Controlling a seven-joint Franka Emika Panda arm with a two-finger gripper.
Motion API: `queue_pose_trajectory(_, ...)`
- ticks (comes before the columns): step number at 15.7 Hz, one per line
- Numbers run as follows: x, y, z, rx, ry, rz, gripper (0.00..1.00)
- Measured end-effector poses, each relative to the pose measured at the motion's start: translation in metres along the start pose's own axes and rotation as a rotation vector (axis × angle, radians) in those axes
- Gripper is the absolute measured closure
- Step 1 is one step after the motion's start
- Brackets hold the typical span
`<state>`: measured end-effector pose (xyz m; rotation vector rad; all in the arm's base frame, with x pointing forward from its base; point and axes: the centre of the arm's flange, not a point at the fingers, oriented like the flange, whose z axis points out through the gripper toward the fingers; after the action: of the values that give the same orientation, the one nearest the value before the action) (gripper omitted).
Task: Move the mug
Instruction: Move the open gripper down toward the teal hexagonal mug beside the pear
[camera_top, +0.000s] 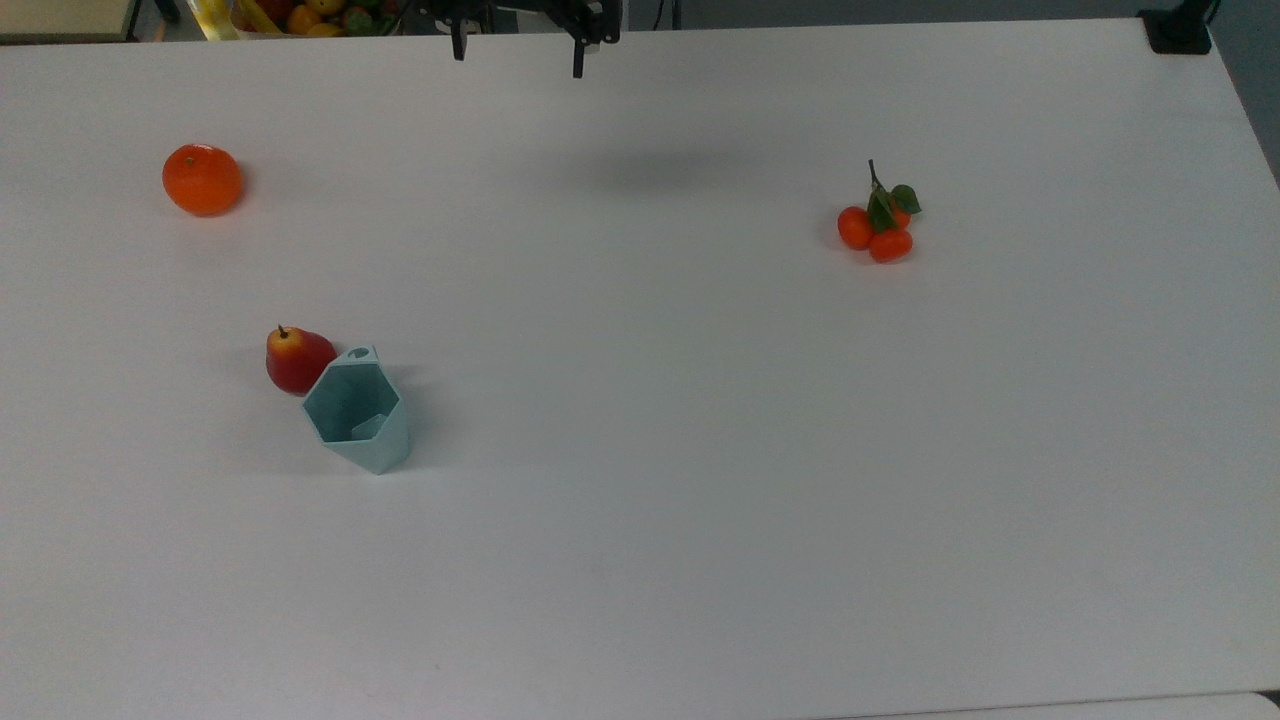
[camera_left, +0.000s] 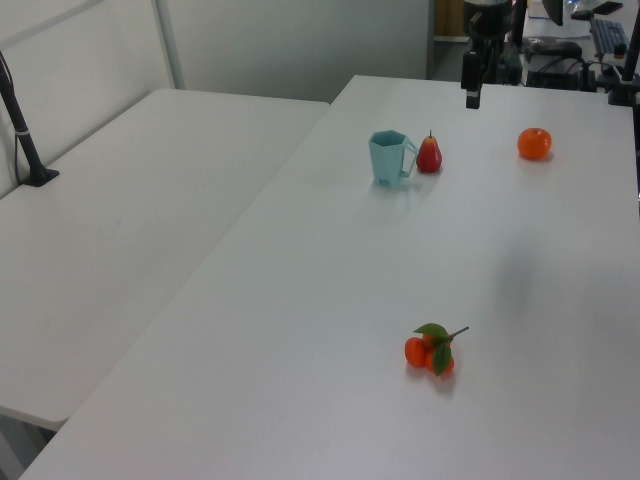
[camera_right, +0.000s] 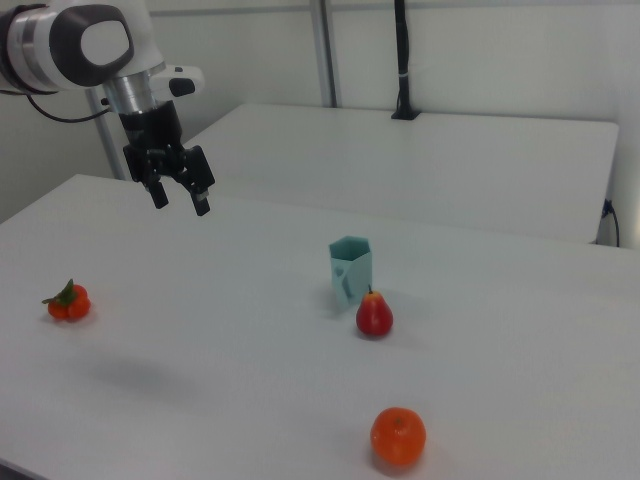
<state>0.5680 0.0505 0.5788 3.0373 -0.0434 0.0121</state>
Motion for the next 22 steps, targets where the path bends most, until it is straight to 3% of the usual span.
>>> queue_pose_trajectory(12, 0.005, 0.007, 0.004, 0.001, 0.007, -0.008, 0.00)
queue_pose_trajectory(22, 0.066, 0.064, 0.078, -0.004, 0.114, -0.061, 0.00)
